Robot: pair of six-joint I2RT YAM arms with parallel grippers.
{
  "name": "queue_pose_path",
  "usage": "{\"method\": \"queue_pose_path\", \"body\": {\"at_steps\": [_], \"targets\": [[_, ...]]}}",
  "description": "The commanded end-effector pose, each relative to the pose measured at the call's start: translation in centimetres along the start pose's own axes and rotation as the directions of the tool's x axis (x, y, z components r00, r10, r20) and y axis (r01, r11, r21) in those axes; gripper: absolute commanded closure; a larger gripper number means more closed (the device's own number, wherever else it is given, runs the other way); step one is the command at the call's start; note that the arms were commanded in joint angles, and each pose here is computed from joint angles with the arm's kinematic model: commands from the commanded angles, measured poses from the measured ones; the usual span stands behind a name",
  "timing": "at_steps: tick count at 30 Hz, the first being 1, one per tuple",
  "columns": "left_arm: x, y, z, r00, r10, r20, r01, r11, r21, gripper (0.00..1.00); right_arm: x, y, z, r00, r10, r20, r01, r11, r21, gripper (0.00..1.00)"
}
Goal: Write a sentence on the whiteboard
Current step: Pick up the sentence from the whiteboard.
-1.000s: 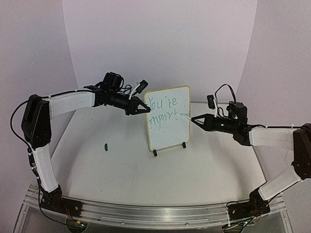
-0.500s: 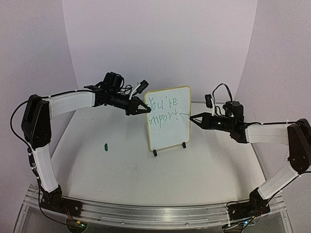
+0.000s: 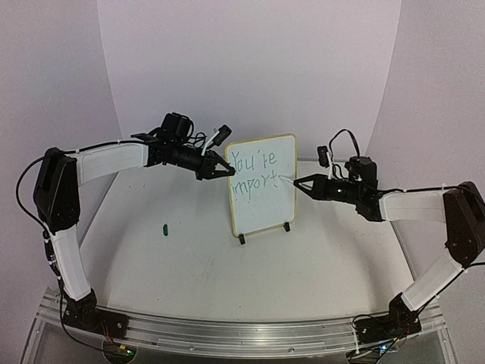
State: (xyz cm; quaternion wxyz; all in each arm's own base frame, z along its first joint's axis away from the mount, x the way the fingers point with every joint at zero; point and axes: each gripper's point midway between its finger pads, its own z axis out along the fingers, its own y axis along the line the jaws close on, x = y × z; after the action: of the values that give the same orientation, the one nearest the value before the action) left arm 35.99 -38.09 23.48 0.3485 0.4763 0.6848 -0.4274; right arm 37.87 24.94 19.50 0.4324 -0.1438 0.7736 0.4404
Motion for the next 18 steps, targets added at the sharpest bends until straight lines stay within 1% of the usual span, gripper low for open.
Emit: {"method": "queue_pose_path", "body": {"at_steps": [1,5,10,18], "targets": [[2.8,-1.4,1.2,0.994,-0.049,-0.095,0.054,0.997,0.051,1.00,-1.3,0.2,0.6,0.999,-0.020,0.031,0.021,1.000,-0.022,1.00],[2.7,-1.4,1.2,0.994,-0.048,-0.094,0.053,0.997,0.051,1.00,-0.1,-0.3,0.7,1.000,-0.001,0.003,0.001,1.000,-0.018,1.00],[2.8,-1.4,1.2,0.994,-0.050,-0.095,0.055,0.997,0.051,1.00,0.5,-0.8,0.4,1.000,0.007,-0.002,-0.007,1.000,0.008,1.00],[2.8,-1.4,1.2,0.994,-0.051,-0.096,0.056,0.997,0.050,1.00,-0.9,-0.2,-0.5,0.999,-0.010,0.043,0.009,1.000,0.027,1.00]]}}
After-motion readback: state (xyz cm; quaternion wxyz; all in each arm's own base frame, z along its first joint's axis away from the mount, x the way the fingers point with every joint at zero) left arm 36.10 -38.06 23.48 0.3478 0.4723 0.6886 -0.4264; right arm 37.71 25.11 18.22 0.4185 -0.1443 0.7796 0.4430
